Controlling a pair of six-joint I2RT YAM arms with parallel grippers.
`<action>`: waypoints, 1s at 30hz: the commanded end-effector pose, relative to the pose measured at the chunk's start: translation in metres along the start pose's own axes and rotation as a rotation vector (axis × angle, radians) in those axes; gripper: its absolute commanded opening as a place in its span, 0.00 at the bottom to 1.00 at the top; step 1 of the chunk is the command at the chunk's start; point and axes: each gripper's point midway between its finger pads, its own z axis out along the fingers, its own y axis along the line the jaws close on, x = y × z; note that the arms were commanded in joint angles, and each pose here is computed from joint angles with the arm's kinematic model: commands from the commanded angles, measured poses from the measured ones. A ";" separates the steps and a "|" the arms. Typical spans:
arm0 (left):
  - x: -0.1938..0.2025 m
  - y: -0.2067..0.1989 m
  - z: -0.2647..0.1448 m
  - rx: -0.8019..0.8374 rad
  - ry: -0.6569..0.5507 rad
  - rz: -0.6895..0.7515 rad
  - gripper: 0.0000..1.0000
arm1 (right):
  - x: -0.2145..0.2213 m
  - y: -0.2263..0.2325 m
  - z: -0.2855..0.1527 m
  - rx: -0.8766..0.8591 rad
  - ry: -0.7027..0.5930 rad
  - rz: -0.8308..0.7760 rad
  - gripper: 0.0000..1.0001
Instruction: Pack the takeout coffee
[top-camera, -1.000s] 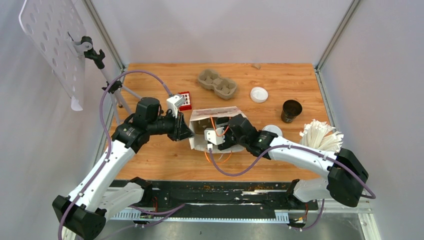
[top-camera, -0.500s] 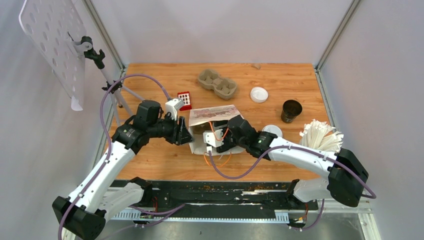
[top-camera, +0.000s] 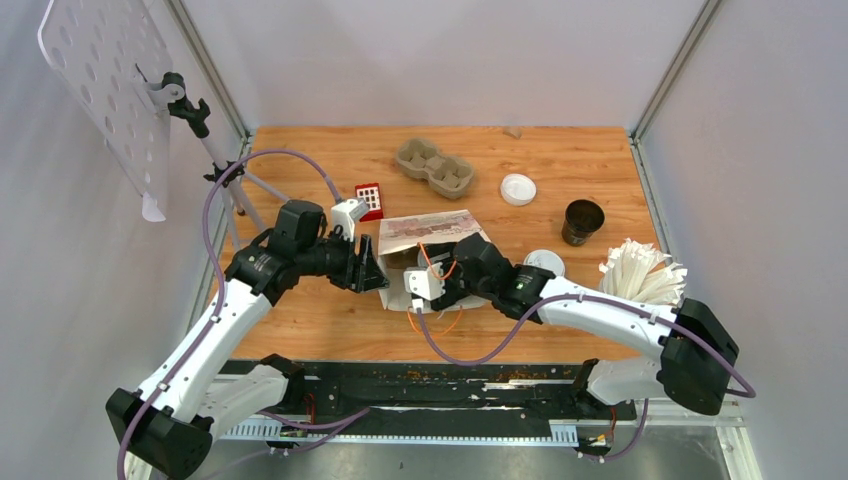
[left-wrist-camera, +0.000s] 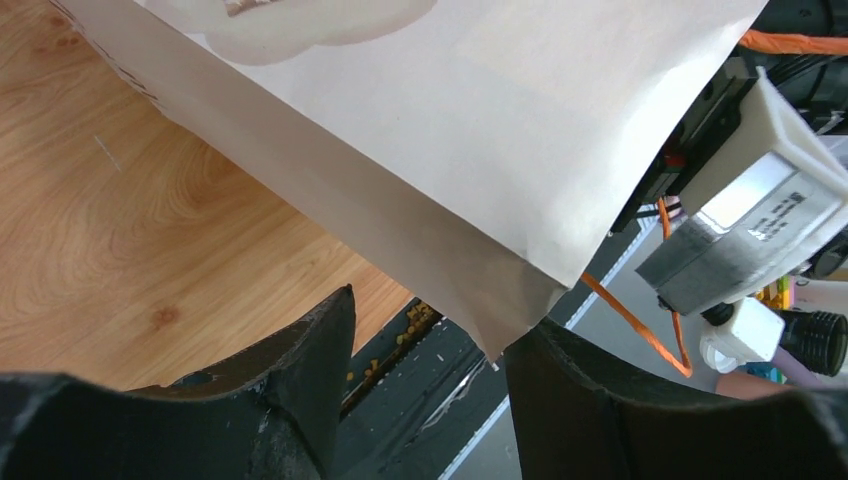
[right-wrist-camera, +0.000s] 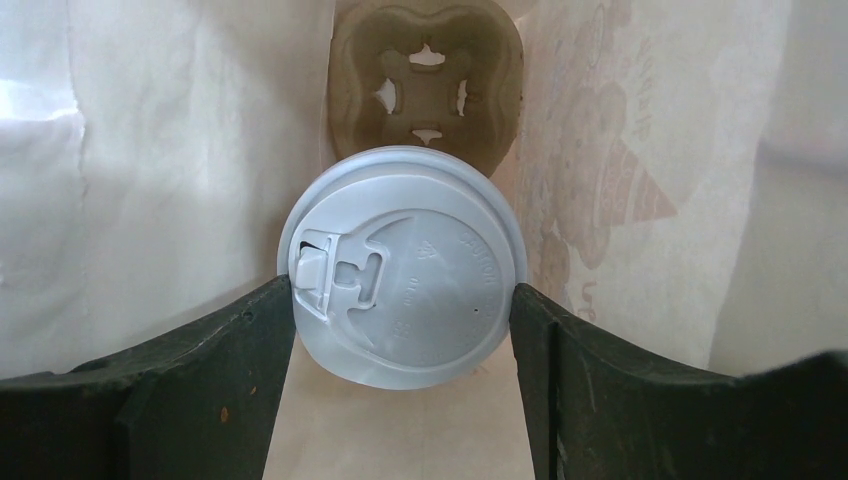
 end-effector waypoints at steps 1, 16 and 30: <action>-0.009 -0.014 -0.008 0.036 -0.011 -0.006 0.66 | -0.007 -0.009 0.008 0.031 -0.017 -0.031 0.61; -0.017 -0.005 -0.002 -0.012 -0.079 -0.068 0.74 | -0.002 -0.019 0.018 0.099 0.010 -0.028 0.60; -0.012 0.003 0.007 -0.025 -0.070 -0.104 0.53 | -0.002 -0.019 0.012 0.101 0.001 -0.010 0.60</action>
